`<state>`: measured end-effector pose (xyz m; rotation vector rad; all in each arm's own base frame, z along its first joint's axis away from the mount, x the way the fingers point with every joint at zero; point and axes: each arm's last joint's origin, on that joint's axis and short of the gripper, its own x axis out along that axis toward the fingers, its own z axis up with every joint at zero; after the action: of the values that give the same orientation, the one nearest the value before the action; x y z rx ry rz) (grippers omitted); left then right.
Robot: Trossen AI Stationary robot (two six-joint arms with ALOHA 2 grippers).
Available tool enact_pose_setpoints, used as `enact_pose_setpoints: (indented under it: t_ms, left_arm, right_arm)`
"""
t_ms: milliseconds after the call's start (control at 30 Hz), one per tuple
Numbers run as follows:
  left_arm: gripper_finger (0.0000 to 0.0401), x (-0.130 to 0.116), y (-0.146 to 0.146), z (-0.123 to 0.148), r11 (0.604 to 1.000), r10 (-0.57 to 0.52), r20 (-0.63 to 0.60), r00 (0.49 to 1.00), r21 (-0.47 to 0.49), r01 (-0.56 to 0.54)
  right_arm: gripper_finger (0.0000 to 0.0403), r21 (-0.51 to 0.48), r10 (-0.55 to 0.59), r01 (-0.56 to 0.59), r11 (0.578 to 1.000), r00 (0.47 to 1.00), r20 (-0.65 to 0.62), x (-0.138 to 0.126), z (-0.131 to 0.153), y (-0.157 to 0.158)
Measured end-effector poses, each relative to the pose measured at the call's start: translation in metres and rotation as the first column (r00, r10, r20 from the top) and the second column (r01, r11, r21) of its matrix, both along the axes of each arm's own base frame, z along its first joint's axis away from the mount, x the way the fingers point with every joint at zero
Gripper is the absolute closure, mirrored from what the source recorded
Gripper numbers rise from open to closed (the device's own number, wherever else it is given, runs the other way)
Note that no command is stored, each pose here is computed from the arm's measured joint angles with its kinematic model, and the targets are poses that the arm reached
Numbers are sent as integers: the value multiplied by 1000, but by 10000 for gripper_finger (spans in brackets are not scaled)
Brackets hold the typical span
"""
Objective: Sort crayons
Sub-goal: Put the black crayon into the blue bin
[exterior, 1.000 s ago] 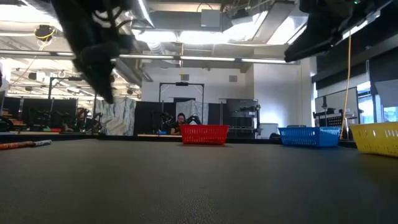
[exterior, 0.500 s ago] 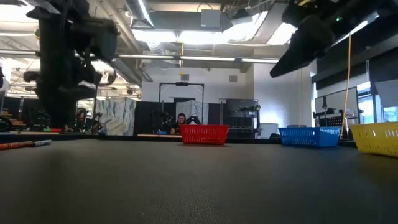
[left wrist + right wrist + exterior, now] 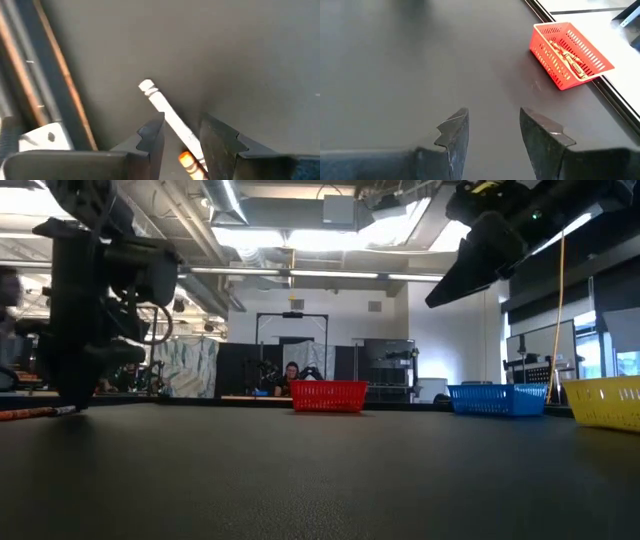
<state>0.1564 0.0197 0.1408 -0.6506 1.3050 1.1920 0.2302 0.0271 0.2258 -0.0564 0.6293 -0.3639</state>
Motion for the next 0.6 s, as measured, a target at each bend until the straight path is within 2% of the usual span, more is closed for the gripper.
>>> enact_pose_setpoints:
  t_ms: [367, 467, 600]
  left_arm:
    - [291, 1, 0, -7, 998, -60, 33, 998, -17, 61]
    - [291, 7, 0, -7, 998, -65, 97, 993, -10, 66]
    - [291, 9, 0, -7, 996, -85, 113, 990, -23, 88]
  right_arm:
    - [230, -3, 4, -4, 1000, 1000, -2, 0, 0, 0]
    - [230, -5, 5, -5, 1000, 1000, -3, 0, 0, 0]
    - [230, -5, 5, -5, 1000, 1000, -3, 0, 0, 0]
